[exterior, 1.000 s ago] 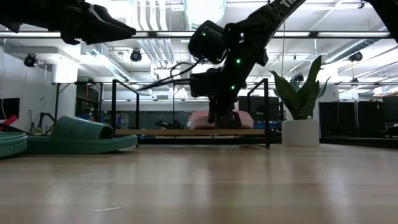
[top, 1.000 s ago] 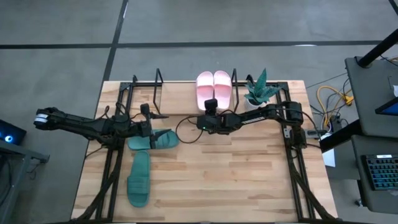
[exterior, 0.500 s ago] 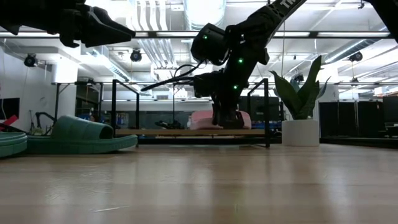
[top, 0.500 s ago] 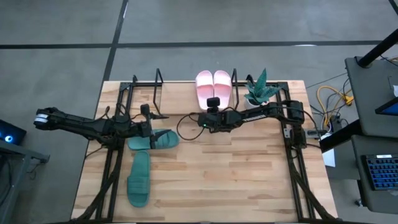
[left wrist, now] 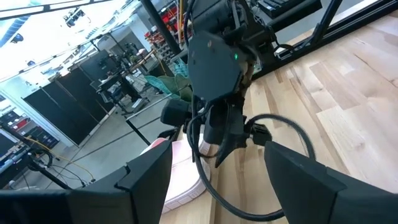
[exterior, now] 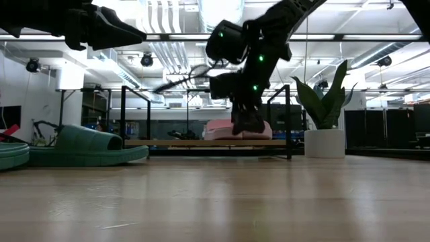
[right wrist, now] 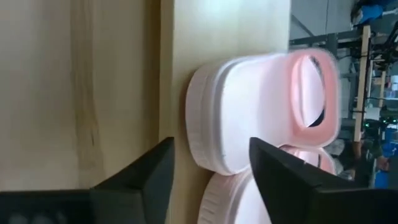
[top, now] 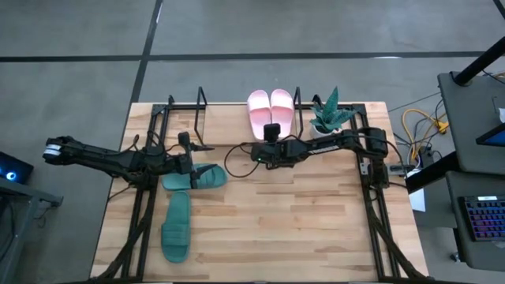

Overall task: Pick and place slides into the shelf
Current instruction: Put the pink slipper on the shelf

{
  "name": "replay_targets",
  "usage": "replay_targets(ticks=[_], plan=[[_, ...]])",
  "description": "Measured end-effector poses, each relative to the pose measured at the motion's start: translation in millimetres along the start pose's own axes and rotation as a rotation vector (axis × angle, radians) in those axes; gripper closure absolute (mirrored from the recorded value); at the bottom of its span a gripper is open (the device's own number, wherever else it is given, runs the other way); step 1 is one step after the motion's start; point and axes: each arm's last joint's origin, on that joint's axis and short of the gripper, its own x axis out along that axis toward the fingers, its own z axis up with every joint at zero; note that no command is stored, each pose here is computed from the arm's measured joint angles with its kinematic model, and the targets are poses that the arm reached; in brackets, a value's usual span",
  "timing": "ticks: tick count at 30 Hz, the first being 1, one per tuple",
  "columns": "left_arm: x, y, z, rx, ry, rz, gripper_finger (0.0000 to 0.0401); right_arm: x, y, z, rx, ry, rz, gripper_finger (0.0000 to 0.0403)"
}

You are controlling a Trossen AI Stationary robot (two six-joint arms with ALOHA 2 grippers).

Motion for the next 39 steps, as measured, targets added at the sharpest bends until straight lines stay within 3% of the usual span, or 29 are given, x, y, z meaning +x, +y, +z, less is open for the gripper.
replay_targets(ticks=[7, 13, 18, 23, 28, 32, 39], plan=[[3, -2, -1, 0.003, 0.009, -0.003, 0.0161, -30, -24, 8, 0.200, -0.034, -0.006, 0.0181], [14, -3, -2, 0.027, 0.036, 0.030, 0.0173, -72, -60, -2, 0.409, -0.150, -0.037, 0.0204], [28, 1, 3, 0.055, 0.071, 0.044, 0.0214, -114, -75, -19, 0.517, -0.338, -0.069, 0.0235], [45, 11, 9, 0.139, 0.116, 0.086, 0.0276, -151, -65, -41, 0.534, -0.650, -0.128, 0.0266], [69, 31, 16, 0.133, 0.174, 0.152, 0.0347, -155, -39, -69, 0.543, -0.879, -0.114, 0.0288], [89, 45, 13, 0.133, 0.236, 0.194, 0.0395, -142, -20, -85, 0.542, -0.926, -0.100, 0.0294], [127, 67, 0, 0.149, 0.374, 0.186, 0.0400, -142, -19, -89, 0.516, -0.976, -0.176, 0.0296]])
